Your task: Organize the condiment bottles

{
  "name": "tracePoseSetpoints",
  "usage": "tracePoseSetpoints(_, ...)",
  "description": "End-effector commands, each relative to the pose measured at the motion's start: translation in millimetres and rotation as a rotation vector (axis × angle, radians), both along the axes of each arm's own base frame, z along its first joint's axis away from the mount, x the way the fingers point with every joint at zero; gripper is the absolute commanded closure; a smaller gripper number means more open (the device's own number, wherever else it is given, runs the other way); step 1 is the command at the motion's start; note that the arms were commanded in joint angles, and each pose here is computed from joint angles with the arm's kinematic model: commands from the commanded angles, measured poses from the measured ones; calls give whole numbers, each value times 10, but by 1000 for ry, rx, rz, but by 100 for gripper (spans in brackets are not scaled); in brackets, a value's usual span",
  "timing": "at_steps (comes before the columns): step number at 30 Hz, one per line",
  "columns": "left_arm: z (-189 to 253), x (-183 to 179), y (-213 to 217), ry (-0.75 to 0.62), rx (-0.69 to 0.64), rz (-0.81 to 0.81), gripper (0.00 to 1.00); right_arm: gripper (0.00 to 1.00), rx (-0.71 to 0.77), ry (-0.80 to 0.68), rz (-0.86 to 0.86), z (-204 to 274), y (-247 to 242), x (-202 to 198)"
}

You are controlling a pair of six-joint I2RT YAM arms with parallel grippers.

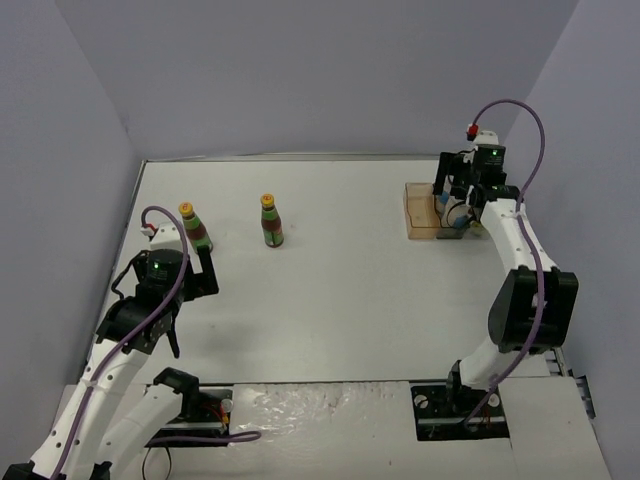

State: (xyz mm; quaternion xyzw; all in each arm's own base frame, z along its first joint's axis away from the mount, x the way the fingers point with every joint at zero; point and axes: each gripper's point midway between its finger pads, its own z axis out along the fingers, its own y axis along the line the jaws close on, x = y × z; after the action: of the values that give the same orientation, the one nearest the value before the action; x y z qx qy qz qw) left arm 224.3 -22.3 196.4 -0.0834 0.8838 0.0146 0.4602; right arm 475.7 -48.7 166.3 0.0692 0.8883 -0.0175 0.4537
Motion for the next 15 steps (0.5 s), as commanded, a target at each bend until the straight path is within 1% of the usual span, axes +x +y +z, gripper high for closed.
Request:
tracePoseSetpoints(1, 167, 104, -13, -71, -17, 1, 3, 3, 40, -282, 275, 1241, 1003, -109)
tracePoseSetpoints(3, 164, 111, -27, -72, -20, -6, 3, 3, 68, -297, 409, 1315, 1523, -228)
tracePoseSetpoints(5, 162, 120, -34, -70, -21, -8, 3, 2, 56, -315, 546, 1363, 2007, -364)
tracePoseSetpoints(6, 158, 122, -36, -68, -20, -9, 3, 1, 59, -320, 582, 1371, 2157, -411)
tracePoseSetpoints(7, 153, 125, -36, -66, -19, -10, 3, 1, 62, -326, 591, 1372, 2198, -406)
tracePoseSetpoints(8, 153, 127, -37, -66, -20, -10, 3, 1, 84, -353, 649, 1402, 2444, -440)
tracePoseSetpoints(9, 148, 130, -39, -63, -20, -11, 3, 0, 119, -365, 739, 1382, 2820, -544)
tracePoseSetpoints(10, 146, 129, -38, -63, -20, -10, 3, 0, 124, -383, 756, 1412, 2895, -544)
tracePoseSetpoints(11, 141, 127, -33, -61, -19, -9, 3, 0, 129, -391, 813, 1375, 3169, -597)
tracePoseSetpoints(14, 142, 121, -30, -65, -21, -7, 3, 0, 141, -383, 904, 1197, 3674, -633)
tracePoseSetpoints(15, 143, 122, -26, -66, -20, -5, 3, 0, 147, -387, 915, 1166, 3746, -602)
